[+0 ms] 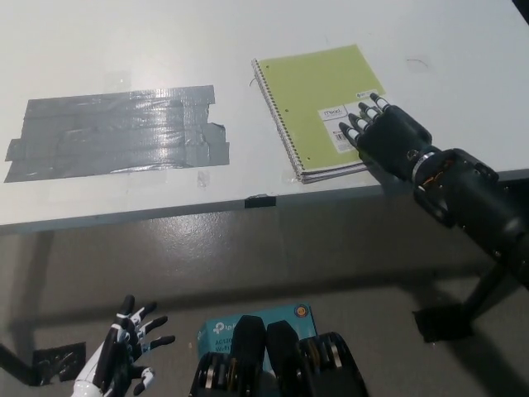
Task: The robot uses its right hand to align two notebooks stacked together until they are fully overlapped
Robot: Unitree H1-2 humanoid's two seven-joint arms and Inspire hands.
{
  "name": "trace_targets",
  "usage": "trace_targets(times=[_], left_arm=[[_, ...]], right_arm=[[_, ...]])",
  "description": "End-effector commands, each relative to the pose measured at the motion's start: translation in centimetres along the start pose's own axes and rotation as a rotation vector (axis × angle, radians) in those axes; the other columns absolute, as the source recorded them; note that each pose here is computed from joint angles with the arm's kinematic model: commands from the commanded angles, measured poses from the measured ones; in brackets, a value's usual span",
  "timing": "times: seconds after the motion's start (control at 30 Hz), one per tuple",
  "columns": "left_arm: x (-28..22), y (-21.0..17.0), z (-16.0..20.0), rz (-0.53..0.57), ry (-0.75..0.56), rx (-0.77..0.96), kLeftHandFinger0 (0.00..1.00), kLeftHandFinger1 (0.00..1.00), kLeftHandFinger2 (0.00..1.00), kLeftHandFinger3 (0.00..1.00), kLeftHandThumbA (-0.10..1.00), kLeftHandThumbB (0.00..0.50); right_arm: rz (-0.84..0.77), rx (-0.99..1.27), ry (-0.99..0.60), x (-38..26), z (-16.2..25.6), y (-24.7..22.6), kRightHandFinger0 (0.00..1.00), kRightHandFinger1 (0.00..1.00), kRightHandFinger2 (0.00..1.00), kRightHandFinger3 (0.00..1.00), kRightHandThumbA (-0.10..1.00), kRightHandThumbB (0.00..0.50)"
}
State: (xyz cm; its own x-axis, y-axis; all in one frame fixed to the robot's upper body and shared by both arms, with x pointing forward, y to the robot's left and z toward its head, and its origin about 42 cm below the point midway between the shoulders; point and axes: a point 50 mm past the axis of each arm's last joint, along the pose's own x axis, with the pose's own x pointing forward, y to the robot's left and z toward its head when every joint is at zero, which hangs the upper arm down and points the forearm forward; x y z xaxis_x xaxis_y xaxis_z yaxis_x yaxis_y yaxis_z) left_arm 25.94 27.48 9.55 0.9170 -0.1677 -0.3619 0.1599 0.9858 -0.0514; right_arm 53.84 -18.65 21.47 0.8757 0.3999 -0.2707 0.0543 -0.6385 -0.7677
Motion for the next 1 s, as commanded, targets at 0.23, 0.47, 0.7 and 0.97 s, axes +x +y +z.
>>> trace_targets(times=[0.23, 0.47, 0.7, 0.97], left_arm=[[-0.5, 0.0, 0.6, -0.023, -0.038, 0.008, 0.83, 0.82, 0.93, 1.00, 1.00, 0.500], [-0.8, 0.0, 0.1, -0.013, -0.033, 0.010, 0.83, 0.83, 0.88, 1.00, 1.00, 0.500], [-1.2, 0.3, -0.6, -0.004, -0.020, -0.001, 0.78, 0.85, 0.94, 1.00, 1.00, 0.500], [-1.6, 0.4, -1.5, 0.000, -0.004, -0.005, 0.86, 0.82, 0.93, 1.00, 1.00, 0.500]], right_arm=[[0.099, 0.018, 0.057, -1.0, -5.1, -2.8, 1.00, 1.00, 1.00, 1.00, 1.00, 0.300], [0.005, 0.037, 0.063, -0.4, -6.9, -7.5, 1.00, 1.00, 1.00, 1.00, 1.00, 0.257], [-0.087, 0.043, 0.079, 0.2, -7.7, -12.4, 1.00, 1.00, 1.00, 1.00, 1.00, 0.292], [-0.225, 0.105, 0.104, -0.9, -10.5, -17.0, 1.00, 1.00, 1.00, 1.00, 1.00, 0.278]])
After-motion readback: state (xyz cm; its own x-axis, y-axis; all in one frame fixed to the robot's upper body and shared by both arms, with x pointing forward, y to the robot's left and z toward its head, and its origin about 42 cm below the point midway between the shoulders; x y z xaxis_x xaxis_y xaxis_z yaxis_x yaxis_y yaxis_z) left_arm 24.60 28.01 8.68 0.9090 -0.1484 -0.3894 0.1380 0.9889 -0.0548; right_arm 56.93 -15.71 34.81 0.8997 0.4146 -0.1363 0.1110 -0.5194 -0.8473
